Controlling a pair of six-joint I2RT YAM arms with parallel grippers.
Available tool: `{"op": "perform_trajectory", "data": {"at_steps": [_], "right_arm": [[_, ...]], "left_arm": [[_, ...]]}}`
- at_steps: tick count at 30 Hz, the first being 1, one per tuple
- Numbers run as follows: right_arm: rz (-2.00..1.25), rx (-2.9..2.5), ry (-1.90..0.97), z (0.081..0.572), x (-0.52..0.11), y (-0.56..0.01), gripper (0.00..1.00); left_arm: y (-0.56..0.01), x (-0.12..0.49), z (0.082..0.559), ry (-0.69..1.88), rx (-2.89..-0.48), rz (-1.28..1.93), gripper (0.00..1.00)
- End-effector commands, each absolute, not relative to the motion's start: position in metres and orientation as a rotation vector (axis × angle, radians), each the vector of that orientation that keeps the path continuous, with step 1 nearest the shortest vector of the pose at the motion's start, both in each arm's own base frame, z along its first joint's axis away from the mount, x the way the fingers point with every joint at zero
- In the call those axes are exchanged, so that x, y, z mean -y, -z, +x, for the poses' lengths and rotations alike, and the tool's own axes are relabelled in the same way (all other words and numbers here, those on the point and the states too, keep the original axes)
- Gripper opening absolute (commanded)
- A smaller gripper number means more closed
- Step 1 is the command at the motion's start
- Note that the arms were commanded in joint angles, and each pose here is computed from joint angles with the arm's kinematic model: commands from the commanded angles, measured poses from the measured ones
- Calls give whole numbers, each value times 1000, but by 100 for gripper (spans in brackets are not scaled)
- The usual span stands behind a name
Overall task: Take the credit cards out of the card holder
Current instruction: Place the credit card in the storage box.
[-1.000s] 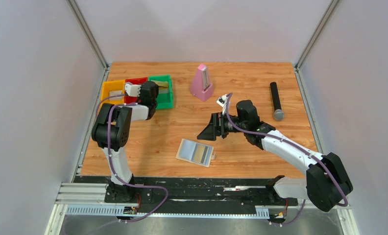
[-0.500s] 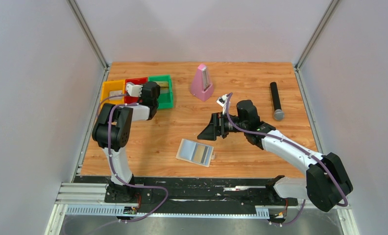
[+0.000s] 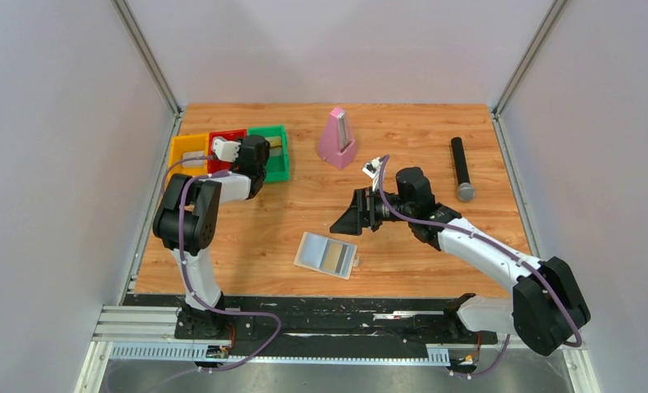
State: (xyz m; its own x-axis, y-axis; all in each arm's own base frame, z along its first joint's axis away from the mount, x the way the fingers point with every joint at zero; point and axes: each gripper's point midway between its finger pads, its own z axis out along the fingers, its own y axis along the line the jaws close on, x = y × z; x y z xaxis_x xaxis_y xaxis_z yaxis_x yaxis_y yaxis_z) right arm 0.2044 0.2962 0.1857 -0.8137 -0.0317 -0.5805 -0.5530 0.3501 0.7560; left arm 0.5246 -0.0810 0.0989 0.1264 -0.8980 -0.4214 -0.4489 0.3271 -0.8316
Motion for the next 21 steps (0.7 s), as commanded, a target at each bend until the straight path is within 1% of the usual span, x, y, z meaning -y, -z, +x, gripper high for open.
{"op": "perform_trajectory", "data": {"at_steps": [1, 8, 13, 21], "right_arm": [[-542, -2066, -1483, 205, -296, -202, 100], [-530, -2071, -1486, 205, -296, -202, 100], [-511, -2090, -1494, 205, -296, -200, 100], [-415, -2173, -1463, 209, -293, -193, 100]], "left_arm": [[-123, 74, 528, 477, -1459, -1284, 49], [-130, 74, 526, 454, -1488, -1269, 53], [-135, 76, 522, 454, -1515, -1253, 54], [-170, 92, 508, 455, -1678, -1043, 54]]}}
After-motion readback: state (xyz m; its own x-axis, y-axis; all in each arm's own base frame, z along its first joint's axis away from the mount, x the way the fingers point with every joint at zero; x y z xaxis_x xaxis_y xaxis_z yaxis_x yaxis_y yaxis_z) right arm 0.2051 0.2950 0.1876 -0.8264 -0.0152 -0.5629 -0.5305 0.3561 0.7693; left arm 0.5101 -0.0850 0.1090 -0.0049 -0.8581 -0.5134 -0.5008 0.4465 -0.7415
